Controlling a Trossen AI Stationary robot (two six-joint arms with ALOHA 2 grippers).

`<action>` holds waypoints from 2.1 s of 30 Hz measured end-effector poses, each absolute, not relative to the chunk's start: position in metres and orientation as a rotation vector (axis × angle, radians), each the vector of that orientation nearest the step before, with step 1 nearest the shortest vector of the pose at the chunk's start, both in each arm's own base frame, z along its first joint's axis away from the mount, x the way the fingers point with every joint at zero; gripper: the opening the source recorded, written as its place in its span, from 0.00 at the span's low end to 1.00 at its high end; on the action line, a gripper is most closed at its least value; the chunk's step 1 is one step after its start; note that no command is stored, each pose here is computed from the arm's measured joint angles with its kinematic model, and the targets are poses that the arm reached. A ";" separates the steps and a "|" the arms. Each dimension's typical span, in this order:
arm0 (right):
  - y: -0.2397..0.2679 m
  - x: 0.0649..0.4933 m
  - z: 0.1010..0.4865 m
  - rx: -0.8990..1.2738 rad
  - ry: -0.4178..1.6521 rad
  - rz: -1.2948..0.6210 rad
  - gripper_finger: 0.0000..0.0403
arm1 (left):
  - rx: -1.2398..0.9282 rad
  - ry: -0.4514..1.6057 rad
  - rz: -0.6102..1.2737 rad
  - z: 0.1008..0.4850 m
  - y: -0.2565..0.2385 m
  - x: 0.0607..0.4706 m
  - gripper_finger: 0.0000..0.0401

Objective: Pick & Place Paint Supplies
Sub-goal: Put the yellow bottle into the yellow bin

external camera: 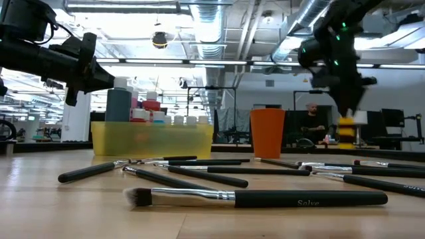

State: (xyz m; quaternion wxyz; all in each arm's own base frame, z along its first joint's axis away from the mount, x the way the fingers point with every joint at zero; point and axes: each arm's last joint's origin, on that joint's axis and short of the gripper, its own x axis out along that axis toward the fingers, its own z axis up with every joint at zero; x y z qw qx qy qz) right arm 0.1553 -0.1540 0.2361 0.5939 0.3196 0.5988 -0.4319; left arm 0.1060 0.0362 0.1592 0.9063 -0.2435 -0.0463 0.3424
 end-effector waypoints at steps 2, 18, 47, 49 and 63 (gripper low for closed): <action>-0.155 0.163 0.253 0.726 1.337 -0.991 0.26 | -0.503 -0.099 0.706 0.160 0.036 0.106 0.00; -0.169 0.316 0.337 0.451 1.094 -0.715 0.26 | -0.504 -0.102 0.705 0.160 0.036 0.106 0.00; -0.126 0.473 0.222 0.207 1.339 -0.312 0.26 | -0.506 -0.114 0.702 0.161 0.036 0.106 0.00; -0.129 0.473 0.219 0.206 1.348 -0.311 0.26 | -0.506 -0.115 0.702 0.161 0.036 0.106 0.00; -0.133 0.467 0.220 0.172 1.399 -0.362 0.26 | -0.507 -0.120 0.701 0.162 0.036 0.106 0.00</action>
